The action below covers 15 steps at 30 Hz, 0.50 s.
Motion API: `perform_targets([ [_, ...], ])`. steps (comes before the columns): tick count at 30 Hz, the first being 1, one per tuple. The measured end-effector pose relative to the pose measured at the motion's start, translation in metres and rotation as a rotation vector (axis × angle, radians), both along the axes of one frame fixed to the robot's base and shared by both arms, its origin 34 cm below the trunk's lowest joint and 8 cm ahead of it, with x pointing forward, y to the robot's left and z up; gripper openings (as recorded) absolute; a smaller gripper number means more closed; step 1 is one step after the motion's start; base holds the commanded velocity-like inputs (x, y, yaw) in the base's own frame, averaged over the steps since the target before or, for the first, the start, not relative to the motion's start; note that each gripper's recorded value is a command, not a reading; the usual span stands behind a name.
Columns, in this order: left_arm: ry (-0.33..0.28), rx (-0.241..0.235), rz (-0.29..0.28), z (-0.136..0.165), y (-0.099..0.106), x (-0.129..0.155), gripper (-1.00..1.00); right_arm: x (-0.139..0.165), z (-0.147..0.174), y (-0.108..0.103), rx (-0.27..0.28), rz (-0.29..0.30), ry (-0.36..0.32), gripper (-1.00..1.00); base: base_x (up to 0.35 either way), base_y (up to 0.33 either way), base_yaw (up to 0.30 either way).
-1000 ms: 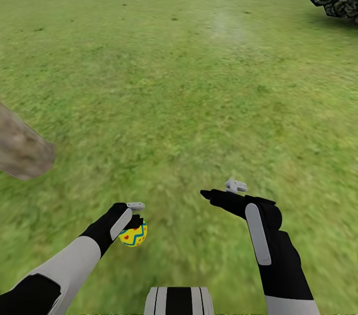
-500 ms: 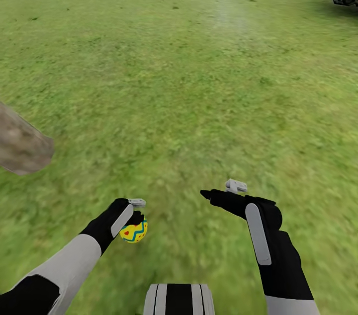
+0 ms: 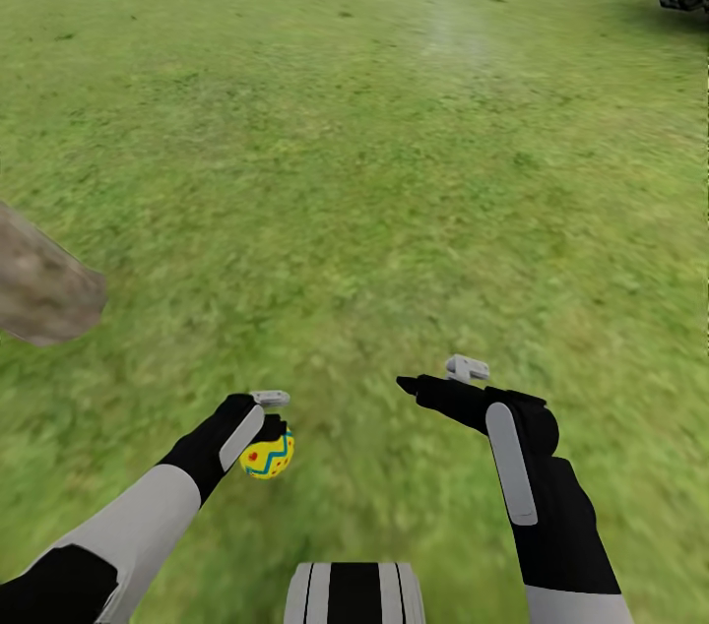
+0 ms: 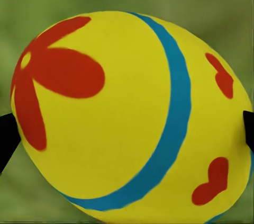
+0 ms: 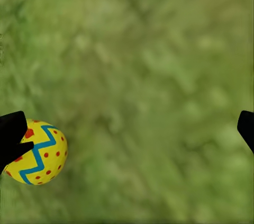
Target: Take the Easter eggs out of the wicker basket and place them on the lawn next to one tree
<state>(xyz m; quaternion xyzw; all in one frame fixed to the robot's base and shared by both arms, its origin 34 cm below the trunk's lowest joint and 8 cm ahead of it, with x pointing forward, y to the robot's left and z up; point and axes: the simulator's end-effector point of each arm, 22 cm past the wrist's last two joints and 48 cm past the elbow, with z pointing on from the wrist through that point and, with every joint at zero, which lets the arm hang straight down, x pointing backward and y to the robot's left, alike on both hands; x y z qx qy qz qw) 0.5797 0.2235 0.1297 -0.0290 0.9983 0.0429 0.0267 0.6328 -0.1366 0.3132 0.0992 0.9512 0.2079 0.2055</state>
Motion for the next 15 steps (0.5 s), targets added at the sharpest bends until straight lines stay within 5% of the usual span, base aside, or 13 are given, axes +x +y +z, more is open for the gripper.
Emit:
perform_targets([
  [15,0.036,0.002,0.028,0.002,0.006,-0.015,1.0,0.005,0.016,0.0,0.0,0.0,-0.028,1.0,0.0,0.0,0.0],
])
